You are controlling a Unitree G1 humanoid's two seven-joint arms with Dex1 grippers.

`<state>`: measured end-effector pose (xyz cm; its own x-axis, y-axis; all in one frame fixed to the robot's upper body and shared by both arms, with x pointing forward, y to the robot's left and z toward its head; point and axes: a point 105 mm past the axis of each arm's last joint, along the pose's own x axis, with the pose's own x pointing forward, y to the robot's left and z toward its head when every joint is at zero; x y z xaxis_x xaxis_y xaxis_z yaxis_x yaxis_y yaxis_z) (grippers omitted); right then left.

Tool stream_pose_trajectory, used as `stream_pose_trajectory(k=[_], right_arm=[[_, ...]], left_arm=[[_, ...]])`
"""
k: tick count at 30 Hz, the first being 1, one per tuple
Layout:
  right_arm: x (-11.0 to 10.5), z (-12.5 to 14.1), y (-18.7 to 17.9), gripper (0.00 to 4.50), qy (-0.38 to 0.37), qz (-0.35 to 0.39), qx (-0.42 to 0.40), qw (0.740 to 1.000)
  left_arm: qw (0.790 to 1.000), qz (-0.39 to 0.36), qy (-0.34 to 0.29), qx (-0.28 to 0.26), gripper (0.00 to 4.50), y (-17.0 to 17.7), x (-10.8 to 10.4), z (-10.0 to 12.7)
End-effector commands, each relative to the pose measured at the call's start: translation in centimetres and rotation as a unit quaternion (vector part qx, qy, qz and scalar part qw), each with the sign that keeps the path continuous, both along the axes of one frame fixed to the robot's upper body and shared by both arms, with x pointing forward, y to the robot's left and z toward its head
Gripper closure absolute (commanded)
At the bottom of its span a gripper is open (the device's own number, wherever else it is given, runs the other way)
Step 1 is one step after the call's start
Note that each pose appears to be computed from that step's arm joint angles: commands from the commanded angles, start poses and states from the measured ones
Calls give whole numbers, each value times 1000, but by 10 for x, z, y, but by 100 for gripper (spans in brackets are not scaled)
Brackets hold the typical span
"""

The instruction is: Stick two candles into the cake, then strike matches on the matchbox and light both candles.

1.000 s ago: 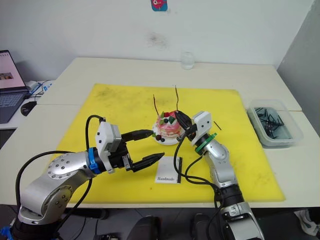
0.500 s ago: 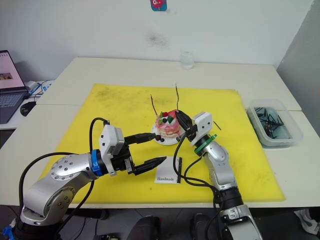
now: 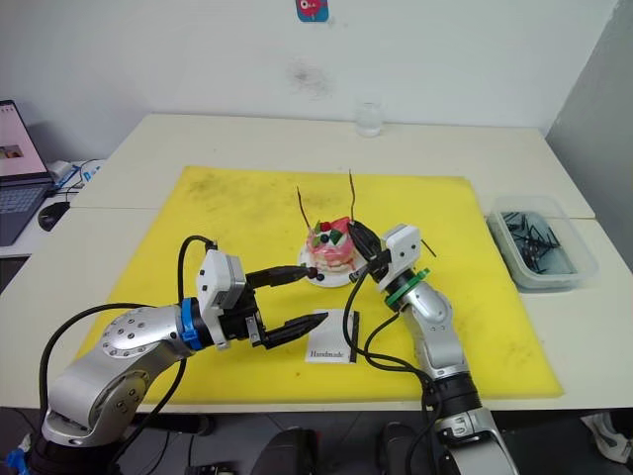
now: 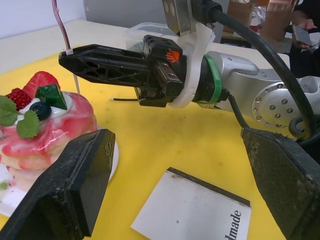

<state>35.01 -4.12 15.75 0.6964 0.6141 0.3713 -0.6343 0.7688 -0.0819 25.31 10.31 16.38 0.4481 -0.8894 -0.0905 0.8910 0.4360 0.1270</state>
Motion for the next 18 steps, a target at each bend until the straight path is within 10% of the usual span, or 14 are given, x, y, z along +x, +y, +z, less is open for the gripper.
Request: stream_pose_trajectory(k=[1, 18], right_arm=[[-1, 17, 6, 447, -32, 8, 8, 999], [2, 1, 5, 447, -17, -2, -10, 1000]], left_arm=[[1000, -13, -14, -3, 0, -5, -4, 4], [1000, -20, -15, -3, 0, -9, -4, 5]])
